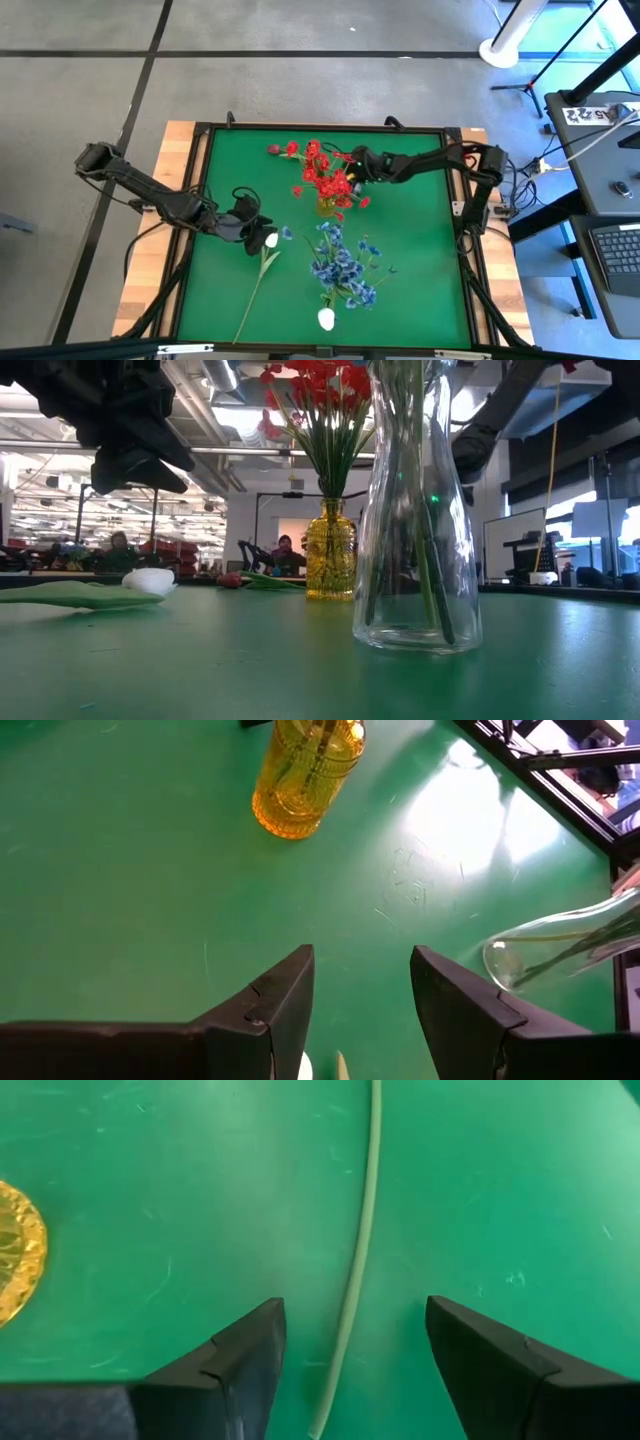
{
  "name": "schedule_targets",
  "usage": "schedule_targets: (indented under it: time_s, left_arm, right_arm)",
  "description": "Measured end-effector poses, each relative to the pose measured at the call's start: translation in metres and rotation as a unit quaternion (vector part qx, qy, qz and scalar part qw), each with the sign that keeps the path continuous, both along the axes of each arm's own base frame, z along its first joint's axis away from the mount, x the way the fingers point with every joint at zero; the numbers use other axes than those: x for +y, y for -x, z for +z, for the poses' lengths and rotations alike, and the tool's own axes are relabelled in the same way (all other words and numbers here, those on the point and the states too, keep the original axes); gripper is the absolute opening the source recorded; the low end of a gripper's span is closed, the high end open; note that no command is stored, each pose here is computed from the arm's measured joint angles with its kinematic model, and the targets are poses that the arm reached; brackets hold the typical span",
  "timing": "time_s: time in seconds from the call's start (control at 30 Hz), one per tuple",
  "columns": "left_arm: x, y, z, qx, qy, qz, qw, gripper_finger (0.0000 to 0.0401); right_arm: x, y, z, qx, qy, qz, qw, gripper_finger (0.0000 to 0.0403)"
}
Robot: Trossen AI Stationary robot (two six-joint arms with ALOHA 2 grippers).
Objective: Sort flowers into vase by color
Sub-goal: Put the dark red flower into the yellow vase
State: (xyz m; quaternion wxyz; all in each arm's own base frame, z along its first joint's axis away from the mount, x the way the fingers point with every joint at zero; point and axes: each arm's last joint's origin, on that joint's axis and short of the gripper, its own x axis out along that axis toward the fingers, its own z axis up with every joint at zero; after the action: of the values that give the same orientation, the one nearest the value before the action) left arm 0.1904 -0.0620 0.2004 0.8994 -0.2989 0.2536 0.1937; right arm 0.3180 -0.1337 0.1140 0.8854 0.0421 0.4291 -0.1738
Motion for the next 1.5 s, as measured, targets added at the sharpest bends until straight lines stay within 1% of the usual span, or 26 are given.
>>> schedule_targets:
  time_s: [0.1,0.17,0.27,0.4,0.43,0.47,0.6,0.73,0.97,1.13,1.3,1.4,1.5]
  left_arm:
    - [0.0,0.0,0.0,-0.002,0.001,0.0,1.0,0.0163]
    - [0.0,0.0,0.0,-0.002,0.003,-0.002,1.0,0.0163]
    - [-0.001,0.0,0.0,-0.002,0.006,-0.005,1.0,0.0163]
    - [-0.001,-0.001,0.0,-0.002,0.007,-0.006,1.0,0.0163]
    - [-0.001,-0.001,0.0,-0.002,0.007,-0.007,1.0,0.0163]
    - [-0.001,-0.001,0.0,-0.002,0.007,-0.007,1.0,0.0163]
    - [-0.001,-0.001,0.001,-0.002,0.01,-0.01,1.0,0.0163]
    - [-0.003,0.0,0.001,-0.005,0.011,-0.016,1.0,0.0163]
    - [-0.007,0.001,0.001,-0.005,0.012,-0.026,1.0,0.0163]
    - [-0.007,0.001,0.001,-0.006,0.01,-0.023,1.0,0.0163]
    - [-0.007,0.001,0.001,-0.008,0.01,-0.022,1.0,0.0163]
    - [-0.007,0.001,0.002,-0.01,0.007,-0.019,1.0,0.0163]
    - [-0.007,-0.001,0.009,-0.021,-0.013,-0.016,1.0,0.0163]
  right_arm:
    - [-0.001,0.001,-0.001,0.007,-0.01,-0.009,1.0,0.0225]
    - [0.0,0.002,-0.001,0.015,-0.016,-0.01,1.0,0.0199]
    - [0.001,0.005,-0.002,0.031,-0.022,-0.009,0.999,0.014]
    - [0.002,0.008,-0.004,0.053,-0.031,-0.01,0.998,0.0043]
    - [0.003,0.009,-0.005,0.057,-0.033,-0.009,0.998,0.0023]
    - [0.003,0.009,-0.005,0.059,-0.035,-0.009,0.998,0.0013]
    - [0.004,0.013,0.005,0.05,-0.05,-0.022,0.997,0.0015]
    - [0.009,0.024,0.022,0.06,-0.059,-0.028,0.996,0.0005]
    - [0.014,0.047,0.074,0.043,-0.009,-0.072,0.996,0.0002]
    - [0.014,0.07,0.115,-0.013,0.019,-0.114,0.993,0.0001]
    - [0.016,0.1,0.156,-0.08,0.045,-0.148,0.985,0.0001]
    - [0.022,0.119,0.178,-0.126,0.056,-0.154,0.978,0.0001]
    - [0.032,0.136,0.199,-0.184,0.059,-0.151,0.969,0.0]
